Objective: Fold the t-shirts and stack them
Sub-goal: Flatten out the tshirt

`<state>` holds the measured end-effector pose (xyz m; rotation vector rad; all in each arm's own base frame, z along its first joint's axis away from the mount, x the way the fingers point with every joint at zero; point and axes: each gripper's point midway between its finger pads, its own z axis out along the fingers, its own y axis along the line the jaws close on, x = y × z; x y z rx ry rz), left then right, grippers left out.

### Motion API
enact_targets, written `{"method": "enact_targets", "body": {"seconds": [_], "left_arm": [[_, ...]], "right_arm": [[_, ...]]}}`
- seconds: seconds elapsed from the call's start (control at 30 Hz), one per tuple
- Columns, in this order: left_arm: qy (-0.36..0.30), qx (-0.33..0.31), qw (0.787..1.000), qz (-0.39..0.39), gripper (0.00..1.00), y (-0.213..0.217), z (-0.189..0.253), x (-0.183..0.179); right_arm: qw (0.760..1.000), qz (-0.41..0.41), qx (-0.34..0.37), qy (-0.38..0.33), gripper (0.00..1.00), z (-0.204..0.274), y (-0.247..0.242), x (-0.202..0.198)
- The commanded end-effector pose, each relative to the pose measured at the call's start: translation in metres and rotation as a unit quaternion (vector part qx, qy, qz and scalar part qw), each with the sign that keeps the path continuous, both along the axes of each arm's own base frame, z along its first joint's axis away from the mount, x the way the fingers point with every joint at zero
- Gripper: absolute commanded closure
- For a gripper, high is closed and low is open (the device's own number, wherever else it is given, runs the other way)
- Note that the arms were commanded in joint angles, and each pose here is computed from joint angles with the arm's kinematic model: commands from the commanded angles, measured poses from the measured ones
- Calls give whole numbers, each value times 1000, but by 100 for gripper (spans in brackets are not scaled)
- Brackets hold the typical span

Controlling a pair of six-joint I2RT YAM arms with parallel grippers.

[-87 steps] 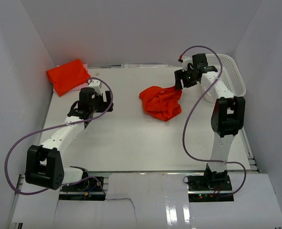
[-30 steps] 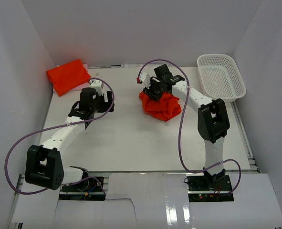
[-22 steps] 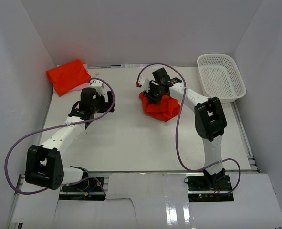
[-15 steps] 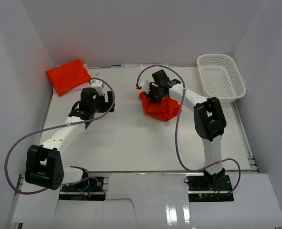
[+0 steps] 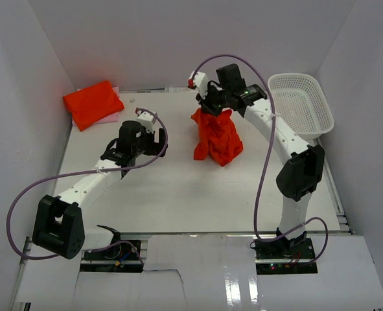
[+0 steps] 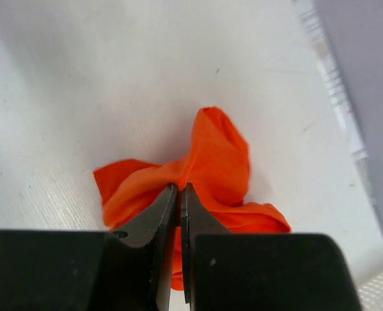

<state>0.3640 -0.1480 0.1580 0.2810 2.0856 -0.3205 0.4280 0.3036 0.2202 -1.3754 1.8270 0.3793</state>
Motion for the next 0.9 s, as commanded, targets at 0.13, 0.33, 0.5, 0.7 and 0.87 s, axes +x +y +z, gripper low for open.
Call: {"method": "enact_targets", "body": {"seconds": [0.13, 0.33, 0.5, 0.7, 0.87], "left_arm": [[-162, -5, 974, -157, 2, -65, 68, -9], [-205, -11, 946, -250, 2, -111, 90, -27], [-238, 6, 935, -262, 2, -124, 93, -34], [-288, 32, 929, -232, 2, -112, 94, -26], [-291, 63, 930, -213, 2, -104, 73, -17]], "right_arm": [[993, -7, 84, -80, 92, 129, -9, -30], [988, -35, 95, -120, 92, 163, -22, -31], [988, -36, 95, -120, 92, 166, -23, -32], [988, -31, 99, -117, 92, 169, -22, -36], [988, -30, 100, -116, 92, 172, -24, -39]]}}
